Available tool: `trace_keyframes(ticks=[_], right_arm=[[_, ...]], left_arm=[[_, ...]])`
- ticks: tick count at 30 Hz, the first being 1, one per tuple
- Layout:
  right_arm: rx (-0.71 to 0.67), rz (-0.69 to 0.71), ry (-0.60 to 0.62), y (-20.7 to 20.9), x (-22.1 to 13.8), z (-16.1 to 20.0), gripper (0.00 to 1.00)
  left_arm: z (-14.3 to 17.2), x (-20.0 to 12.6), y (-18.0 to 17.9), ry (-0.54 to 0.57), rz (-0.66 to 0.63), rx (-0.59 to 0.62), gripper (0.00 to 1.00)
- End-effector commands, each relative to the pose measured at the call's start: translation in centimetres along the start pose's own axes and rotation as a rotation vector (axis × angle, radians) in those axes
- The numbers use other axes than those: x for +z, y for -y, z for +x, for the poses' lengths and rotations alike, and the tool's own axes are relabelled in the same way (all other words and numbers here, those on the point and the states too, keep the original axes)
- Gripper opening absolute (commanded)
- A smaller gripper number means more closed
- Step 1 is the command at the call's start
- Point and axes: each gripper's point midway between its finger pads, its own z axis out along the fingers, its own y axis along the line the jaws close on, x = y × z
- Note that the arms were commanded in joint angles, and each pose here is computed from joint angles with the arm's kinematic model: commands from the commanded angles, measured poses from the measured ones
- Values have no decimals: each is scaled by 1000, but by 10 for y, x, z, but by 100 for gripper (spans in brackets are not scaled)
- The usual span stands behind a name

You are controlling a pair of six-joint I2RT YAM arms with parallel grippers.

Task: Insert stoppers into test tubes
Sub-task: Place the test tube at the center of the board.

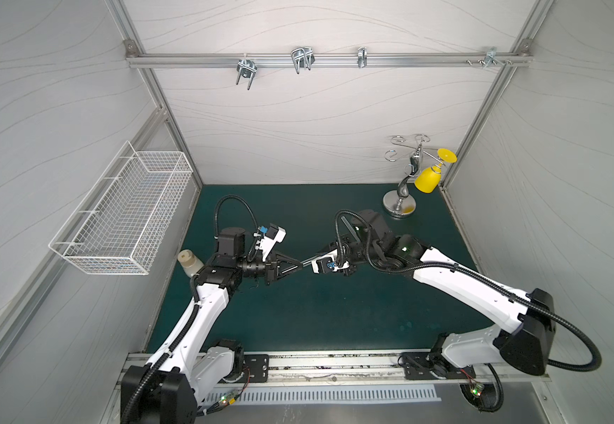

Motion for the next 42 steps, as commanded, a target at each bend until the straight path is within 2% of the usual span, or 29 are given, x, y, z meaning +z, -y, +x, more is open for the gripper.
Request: trace_keyframes(ticks=[1,6,14,18,20,21,22,23,27,35,38,42], right_arm=[[-31,-23,-6,-2,1,-4,26],[-39,-18,-19,1,1,-4,13],[-27,-20,-26,1,2,-2,9],[-3,-12,-37,2,2,3,9],[21,-4,-38,2,1,7,9],[38,5,-39,2,1,11,9],[60,19,-39,2,-1,15,9],[82,28,-38,1,-2,20,9],[157,58,-43,-11,-5,41,8],[476,234,-107,-12,0,99,8],[631,319,-138,-12,6,119,8],[864,456,-186,-13,9,152,8]], left_arm=[[-15,-2,8,12,9,70,0],[-15,-2,8,12,10,71,0],[-15,-2,8,12,7,67,2],[-16,-2,4,14,-18,55,39],[-16,-3,1,17,-36,50,54],[-17,-5,-2,21,-53,47,68],[-18,-6,-5,26,-78,43,90],[-19,-8,-10,29,-107,37,100],[-19,-19,-37,21,-283,47,100],[-20,-72,-120,44,-837,29,100],[-15,-84,-134,38,-931,34,100],[-14,-92,-141,56,-981,29,100]])
